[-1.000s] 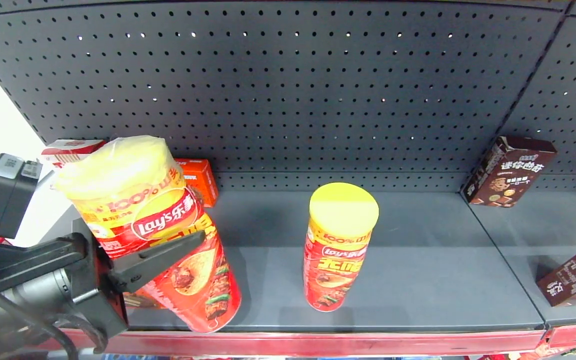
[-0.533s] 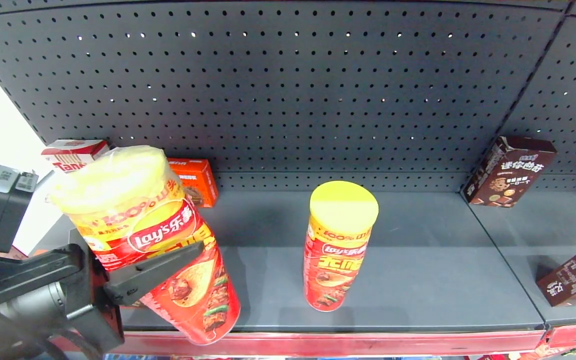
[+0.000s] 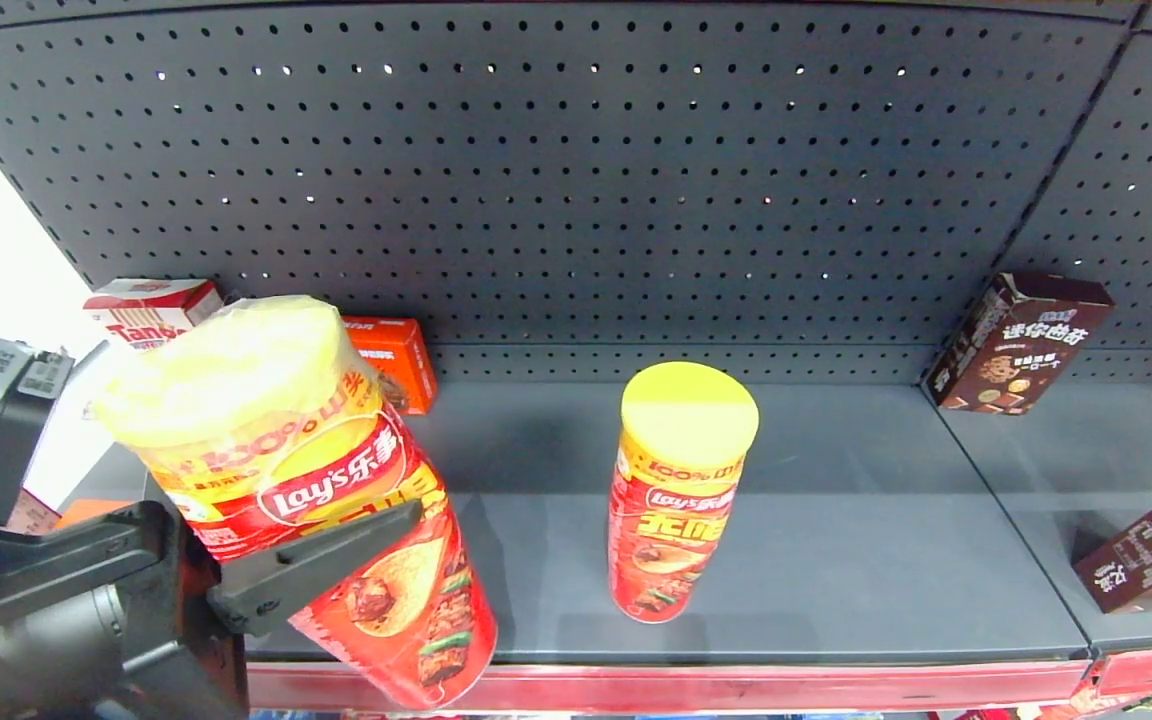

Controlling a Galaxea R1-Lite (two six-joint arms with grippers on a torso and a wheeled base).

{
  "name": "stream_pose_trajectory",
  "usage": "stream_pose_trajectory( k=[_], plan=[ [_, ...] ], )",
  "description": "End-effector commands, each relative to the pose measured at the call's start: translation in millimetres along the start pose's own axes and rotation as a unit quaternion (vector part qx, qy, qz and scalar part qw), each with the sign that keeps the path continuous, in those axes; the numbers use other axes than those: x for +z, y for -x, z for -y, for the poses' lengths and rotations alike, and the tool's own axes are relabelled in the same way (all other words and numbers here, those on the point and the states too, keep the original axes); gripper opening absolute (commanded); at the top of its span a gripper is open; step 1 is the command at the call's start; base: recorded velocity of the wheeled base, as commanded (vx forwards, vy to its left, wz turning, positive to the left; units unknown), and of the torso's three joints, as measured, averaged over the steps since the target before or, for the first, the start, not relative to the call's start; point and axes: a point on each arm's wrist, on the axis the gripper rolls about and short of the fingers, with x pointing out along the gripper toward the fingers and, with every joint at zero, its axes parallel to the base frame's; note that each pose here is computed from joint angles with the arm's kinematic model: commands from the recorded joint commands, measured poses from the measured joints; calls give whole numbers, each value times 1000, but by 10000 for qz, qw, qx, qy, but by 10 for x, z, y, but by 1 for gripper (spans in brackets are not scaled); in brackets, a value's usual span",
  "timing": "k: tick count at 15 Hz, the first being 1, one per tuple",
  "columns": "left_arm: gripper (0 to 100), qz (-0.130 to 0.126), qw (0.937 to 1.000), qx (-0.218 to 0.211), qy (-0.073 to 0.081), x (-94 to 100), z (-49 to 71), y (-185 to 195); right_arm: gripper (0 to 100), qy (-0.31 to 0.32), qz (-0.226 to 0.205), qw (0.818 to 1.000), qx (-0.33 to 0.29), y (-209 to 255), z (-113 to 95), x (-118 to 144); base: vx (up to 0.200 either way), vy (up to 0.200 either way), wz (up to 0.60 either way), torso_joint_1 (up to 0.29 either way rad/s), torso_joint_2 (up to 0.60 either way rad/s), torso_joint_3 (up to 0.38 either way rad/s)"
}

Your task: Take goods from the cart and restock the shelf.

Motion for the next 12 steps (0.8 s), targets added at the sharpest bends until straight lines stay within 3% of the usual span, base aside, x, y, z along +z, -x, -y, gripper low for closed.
stream_pose_trajectory(
  k=[1,3,6,12],
  plan=[
    [0,-38,10000,-10,23,-26,11,13,100,51,-42,9983,582,-21,23,-9,0,0,0,0,0,0],
    [0,-38,10000,-10,23,-29,12,15,100,118,-96,9982,583,-37,48,-2,0,0,0,0,0,0],
    [0,-65,10000,-1,38,-67,41,77,100,-24,-53,9984,-570,-34,100,-18,0,0,0,0,0,0],
    [0,-7,10000,-73,15,-66,95,132,100,13,-306,9967,-753,-68,84,-6,0,0,0,0,0,0]
  ],
)
